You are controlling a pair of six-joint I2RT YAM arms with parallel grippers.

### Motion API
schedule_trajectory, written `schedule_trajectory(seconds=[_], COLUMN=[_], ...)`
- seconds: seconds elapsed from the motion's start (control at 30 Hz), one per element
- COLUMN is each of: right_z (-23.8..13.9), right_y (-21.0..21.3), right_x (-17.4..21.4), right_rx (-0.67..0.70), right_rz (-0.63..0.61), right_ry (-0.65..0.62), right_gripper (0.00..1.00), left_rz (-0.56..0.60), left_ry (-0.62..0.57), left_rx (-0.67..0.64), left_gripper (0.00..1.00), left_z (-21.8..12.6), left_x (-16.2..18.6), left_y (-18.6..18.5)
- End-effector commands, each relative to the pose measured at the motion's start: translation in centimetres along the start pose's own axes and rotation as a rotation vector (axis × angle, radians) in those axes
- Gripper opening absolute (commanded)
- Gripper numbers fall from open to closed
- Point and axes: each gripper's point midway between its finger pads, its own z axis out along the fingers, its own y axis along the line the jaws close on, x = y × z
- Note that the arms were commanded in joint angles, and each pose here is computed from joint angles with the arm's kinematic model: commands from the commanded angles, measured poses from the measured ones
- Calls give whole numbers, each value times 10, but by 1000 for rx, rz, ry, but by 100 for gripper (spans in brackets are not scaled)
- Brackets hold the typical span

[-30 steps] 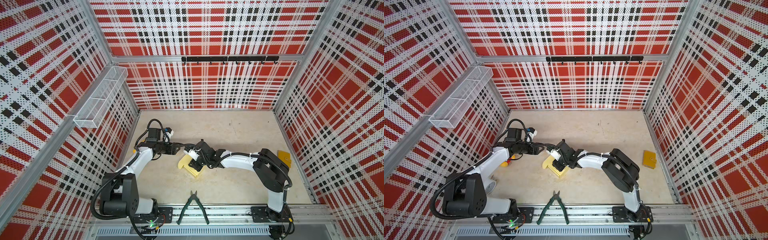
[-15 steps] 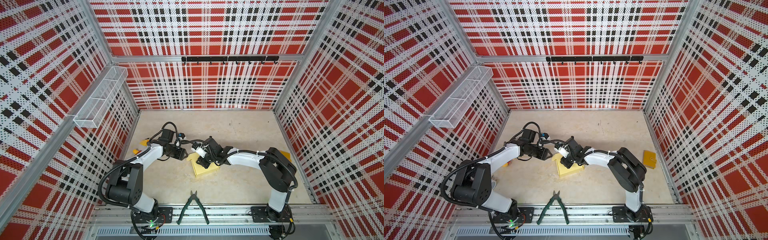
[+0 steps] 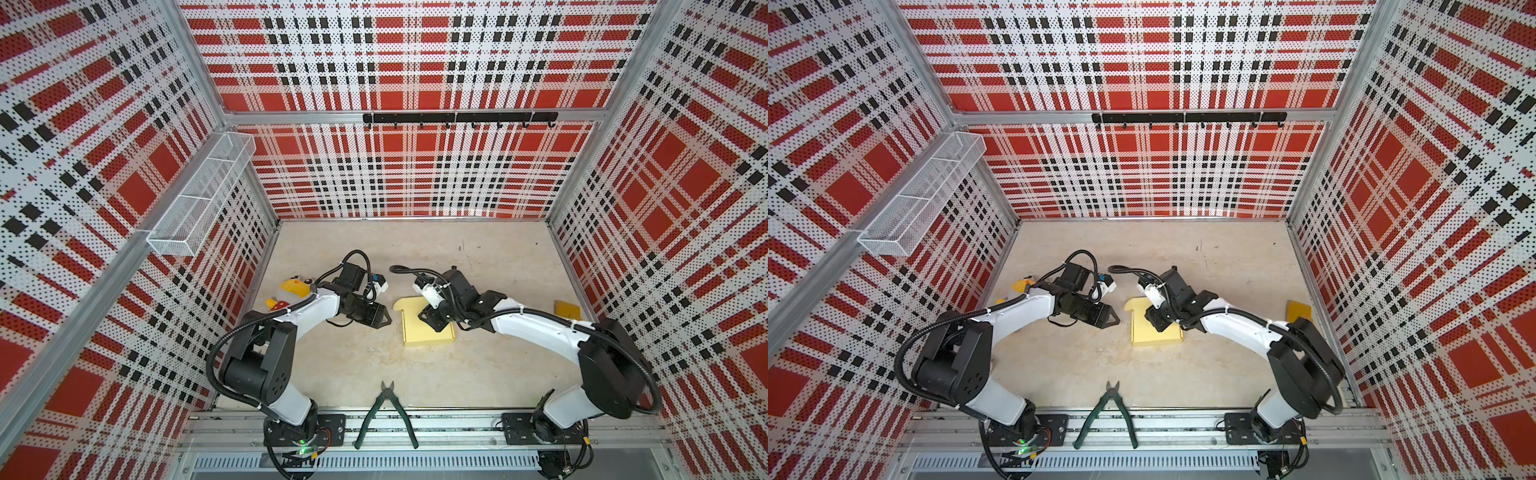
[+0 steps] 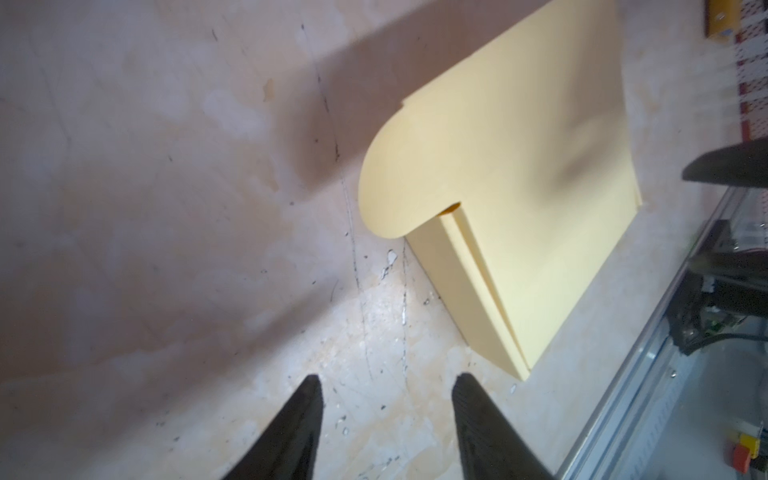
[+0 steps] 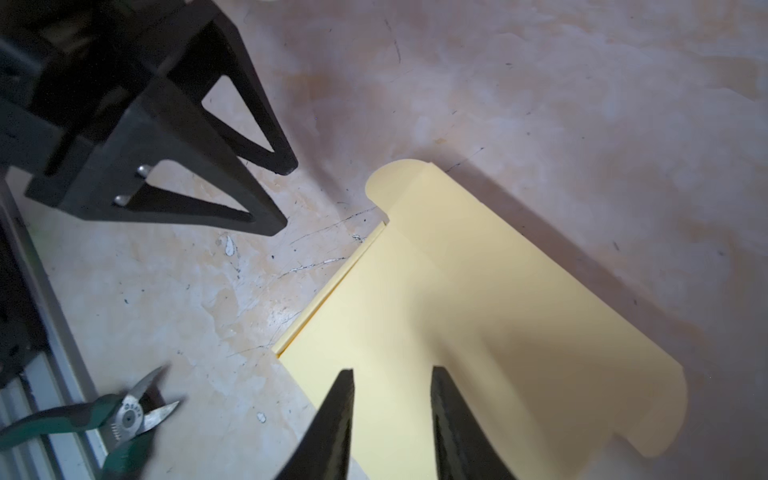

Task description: Fold the paper box

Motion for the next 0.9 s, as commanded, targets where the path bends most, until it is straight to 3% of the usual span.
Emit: schedule_trajectory(seconds=[0.0, 0.33, 0.6, 0.73, 0.87], right_z=[-12, 19, 27, 9, -15], right_y=[-23, -46, 14, 34, 13], right_x=[8, 50, 59, 40, 6], right_rx=[17, 27, -131, -191, -151], right_rz=[177, 310, 291, 264, 232], right_ry=[-29, 79, 151, 113, 11], right_gripper=[34, 28, 28, 29, 35], left_rz=[-21, 39, 61, 88, 106], left_ry=[-38, 51, 48, 98, 121], left_rx=[102, -30, -167, -186, -160], left_gripper=[59, 57, 53, 52, 51], left_z=[1, 35, 38, 48, 56], left_x=[-7, -14, -32, -34, -34], left_y=[-31, -34, -5, 3, -2])
